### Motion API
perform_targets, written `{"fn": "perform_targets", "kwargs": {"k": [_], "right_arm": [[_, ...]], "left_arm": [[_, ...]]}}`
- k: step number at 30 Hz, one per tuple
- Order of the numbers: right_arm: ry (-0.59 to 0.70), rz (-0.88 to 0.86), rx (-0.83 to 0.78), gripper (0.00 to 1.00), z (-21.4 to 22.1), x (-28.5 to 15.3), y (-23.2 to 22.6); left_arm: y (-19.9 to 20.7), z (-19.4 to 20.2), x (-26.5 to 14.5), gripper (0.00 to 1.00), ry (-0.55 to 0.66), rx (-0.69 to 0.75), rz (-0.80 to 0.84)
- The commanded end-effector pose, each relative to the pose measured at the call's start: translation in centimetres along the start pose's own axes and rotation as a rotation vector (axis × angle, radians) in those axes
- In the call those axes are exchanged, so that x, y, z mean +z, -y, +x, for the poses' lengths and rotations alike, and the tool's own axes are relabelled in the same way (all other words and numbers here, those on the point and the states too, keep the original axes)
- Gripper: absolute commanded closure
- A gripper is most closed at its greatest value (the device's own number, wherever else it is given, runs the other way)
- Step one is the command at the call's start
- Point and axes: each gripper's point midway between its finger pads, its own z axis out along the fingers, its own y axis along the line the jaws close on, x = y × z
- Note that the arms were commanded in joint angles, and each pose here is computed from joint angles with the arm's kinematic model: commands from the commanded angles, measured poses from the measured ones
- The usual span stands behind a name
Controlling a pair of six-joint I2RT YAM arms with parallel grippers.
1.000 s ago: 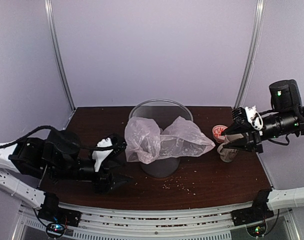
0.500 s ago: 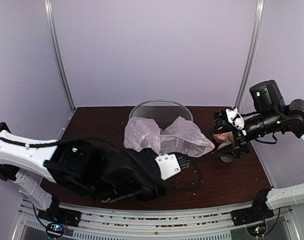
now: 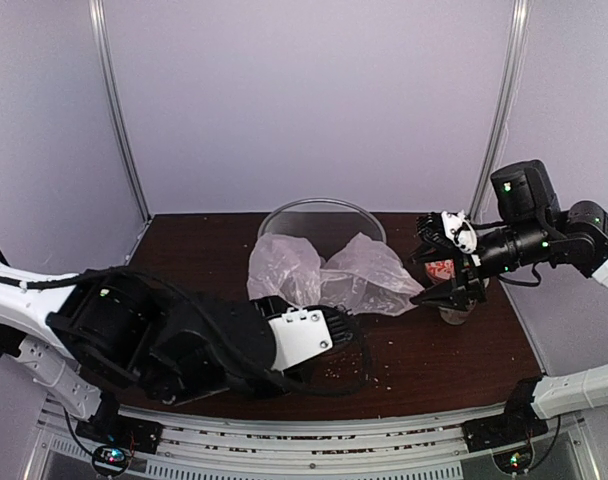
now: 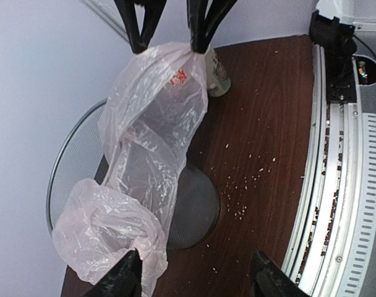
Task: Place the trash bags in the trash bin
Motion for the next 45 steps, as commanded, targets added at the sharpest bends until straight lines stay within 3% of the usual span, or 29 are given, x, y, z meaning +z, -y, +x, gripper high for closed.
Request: {"fn": "perform_targets", "kwargs": {"k": [1,5,12,25,31,38,45], "right_arm": [[0.022,-0.002,0.012,0.32,-0.2,0.5,0.0],[0.003,0.005,0.027,0.33,0.2,0.7,0.1],[-0.018,0.02,0.033,0.33,0.7,0.1,-0.2],[-0.039,0.056,0.132,0.4,1.5,1.6,1.0],[-0.035,0.057,0.162,0.51,1.4,2.2,1.4],[-0.017,0.092,0.174,0.53,1.0,2.6,2.3],[-0.015,0.116,0.201,0.7,0.4,3.1,3.5]], "left_arm": [[-2.0,-2.3,-2.3,0.33,0.127,-0.057,-0.003],[-4.6,-1.0,-2.2,0.22,0.08,-0.08,-0.147],[-2.3,0.5,0.4,0.22,0.011,-0.071,-0.078],[-4.1,3.5,6.0,0.44,-0.173,-0.038,-0.262],[-4.6,3.1,6.2,0.55,-0.151,-0.081,-0.262],[-6.8,3.1,4.7,0.65,-0.064,-0.221,-0.257],[-8.9,4.2,3.6,0.8,0.01,-0.324,-0.269]]}}
